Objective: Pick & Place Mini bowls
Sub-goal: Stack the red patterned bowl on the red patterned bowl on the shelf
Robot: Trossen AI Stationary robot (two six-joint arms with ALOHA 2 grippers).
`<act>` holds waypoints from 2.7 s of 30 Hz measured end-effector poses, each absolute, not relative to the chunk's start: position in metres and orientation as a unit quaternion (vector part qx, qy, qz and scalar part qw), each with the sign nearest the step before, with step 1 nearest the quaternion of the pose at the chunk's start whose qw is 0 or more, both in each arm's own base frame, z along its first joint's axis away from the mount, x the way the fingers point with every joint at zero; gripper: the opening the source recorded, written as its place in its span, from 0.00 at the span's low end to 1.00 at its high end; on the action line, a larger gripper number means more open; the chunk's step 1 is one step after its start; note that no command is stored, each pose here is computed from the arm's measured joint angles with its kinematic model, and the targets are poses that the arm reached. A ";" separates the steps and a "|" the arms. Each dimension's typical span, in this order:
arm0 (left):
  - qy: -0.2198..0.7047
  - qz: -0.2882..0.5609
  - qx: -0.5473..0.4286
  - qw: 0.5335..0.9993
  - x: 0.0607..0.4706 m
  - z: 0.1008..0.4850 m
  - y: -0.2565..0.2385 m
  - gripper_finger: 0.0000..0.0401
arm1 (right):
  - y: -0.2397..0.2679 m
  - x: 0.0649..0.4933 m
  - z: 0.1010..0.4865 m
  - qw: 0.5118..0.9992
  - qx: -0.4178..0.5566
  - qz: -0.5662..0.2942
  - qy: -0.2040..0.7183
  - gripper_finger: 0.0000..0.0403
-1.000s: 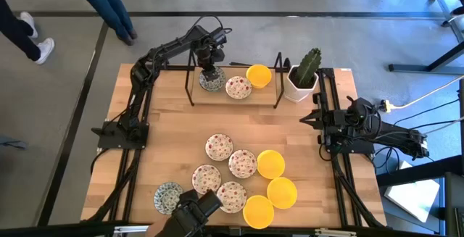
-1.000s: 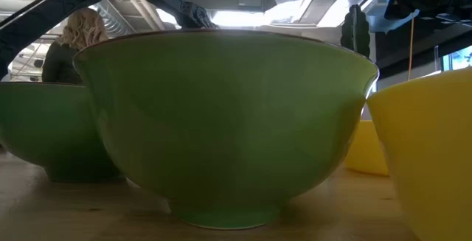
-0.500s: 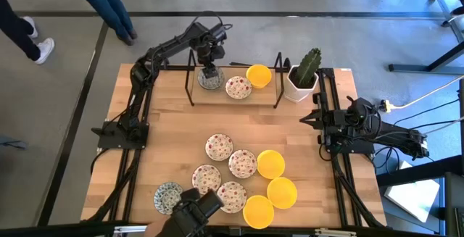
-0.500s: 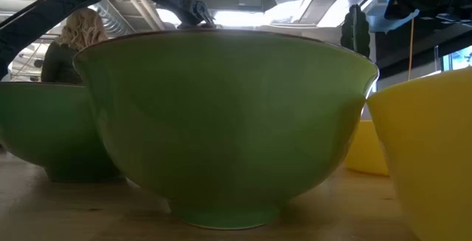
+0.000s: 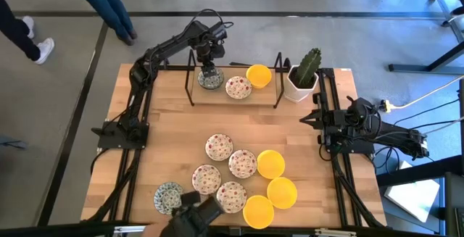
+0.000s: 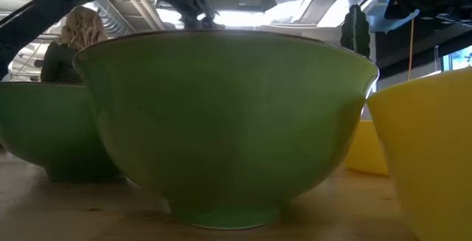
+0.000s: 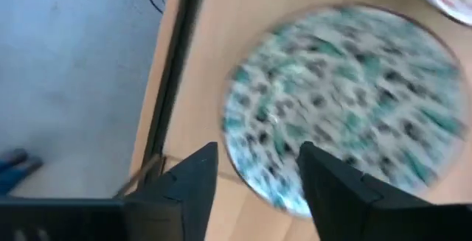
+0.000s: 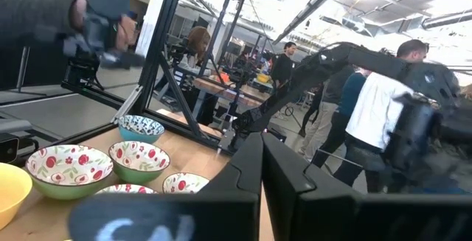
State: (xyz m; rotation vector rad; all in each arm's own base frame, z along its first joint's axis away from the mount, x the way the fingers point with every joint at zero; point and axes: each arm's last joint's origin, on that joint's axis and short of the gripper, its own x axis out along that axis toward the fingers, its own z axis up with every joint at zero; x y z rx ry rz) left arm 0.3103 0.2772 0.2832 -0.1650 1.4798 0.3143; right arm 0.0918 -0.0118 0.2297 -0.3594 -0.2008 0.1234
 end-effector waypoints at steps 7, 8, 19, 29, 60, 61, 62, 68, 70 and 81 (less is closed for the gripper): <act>0.641 0.160 0.040 0.750 0.303 0.361 0.204 0.18 | -0.012 0.092 0.230 0.975 -0.189 0.060 -0.100 0.02; 0.621 0.165 0.052 0.765 0.298 0.376 0.191 0.14 | -0.012 0.092 0.230 0.975 -0.189 0.060 -0.100 0.02; 0.385 0.094 0.073 0.915 0.225 0.462 0.067 0.01 | -0.012 0.092 0.230 0.975 -0.189 0.060 -0.100 0.02; 0.190 0.063 0.151 0.968 0.153 0.411 0.027 0.00 | -0.012 0.092 0.230 0.975 -0.190 0.060 -0.100 0.02; -0.093 -0.032 0.219 0.971 0.079 0.252 0.006 0.00 | -0.012 0.092 0.229 0.975 -0.188 0.060 -0.098 0.02; -0.092 -0.027 0.219 0.971 0.079 0.249 0.006 0.01 | -0.012 0.092 0.229 0.976 -0.188 0.060 -0.097 0.02; -0.091 -0.026 0.218 0.971 0.080 0.246 0.006 0.01 | -0.012 0.092 0.229 0.976 -0.187 0.061 -0.096 0.02; -0.051 -0.036 0.212 0.975 0.089 0.216 0.008 0.01 | -0.012 0.092 0.229 0.976 -0.188 0.059 -0.096 0.02; -0.036 -0.037 0.219 0.974 0.092 0.206 0.008 0.01 | -0.012 0.092 0.229 0.976 -0.187 0.052 -0.095 0.02; 0.005 0.014 0.179 0.984 0.092 0.200 0.012 0.00 | -0.012 0.092 0.229 0.977 -0.185 0.052 -0.095 0.02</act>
